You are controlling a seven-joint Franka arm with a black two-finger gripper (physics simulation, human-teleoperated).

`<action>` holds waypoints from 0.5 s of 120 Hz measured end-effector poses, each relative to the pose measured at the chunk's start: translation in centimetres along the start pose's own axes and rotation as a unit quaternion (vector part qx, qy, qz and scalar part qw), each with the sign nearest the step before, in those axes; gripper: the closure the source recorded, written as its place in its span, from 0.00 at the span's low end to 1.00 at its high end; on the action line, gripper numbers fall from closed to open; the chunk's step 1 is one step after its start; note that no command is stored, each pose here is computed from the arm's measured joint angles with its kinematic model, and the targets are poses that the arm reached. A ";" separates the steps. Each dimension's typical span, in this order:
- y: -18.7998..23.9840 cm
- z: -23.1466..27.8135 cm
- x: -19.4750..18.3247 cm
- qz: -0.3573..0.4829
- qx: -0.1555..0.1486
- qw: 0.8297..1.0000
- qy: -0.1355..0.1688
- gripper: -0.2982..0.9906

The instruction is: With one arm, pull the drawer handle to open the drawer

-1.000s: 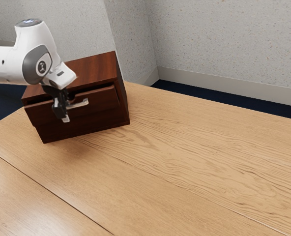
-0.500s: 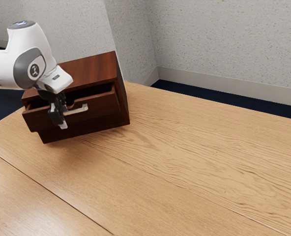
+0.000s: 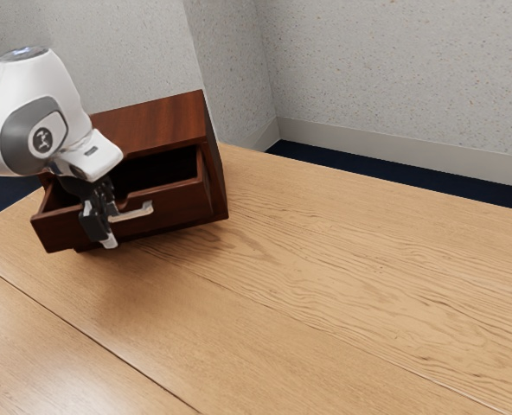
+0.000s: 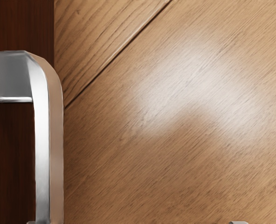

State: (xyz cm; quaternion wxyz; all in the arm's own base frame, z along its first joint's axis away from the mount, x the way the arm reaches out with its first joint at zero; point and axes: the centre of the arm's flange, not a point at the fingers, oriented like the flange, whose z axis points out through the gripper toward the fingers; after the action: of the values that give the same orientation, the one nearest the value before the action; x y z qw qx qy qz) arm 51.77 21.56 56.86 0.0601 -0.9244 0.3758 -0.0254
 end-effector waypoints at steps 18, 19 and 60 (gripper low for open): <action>3.3 -0.5 -0.1 0.008 -0.004 1.000 0.010 0.38; 3.5 -0.5 -0.1 0.008 -0.003 1.000 0.010 0.37; 9.0 -18.0 1.2 0.037 0.109 0.991 0.064 0.27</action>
State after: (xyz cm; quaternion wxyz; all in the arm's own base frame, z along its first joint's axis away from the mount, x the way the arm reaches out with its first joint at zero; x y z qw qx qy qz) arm 44.79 12.68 73.52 0.1370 -0.8944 0.4076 -0.1230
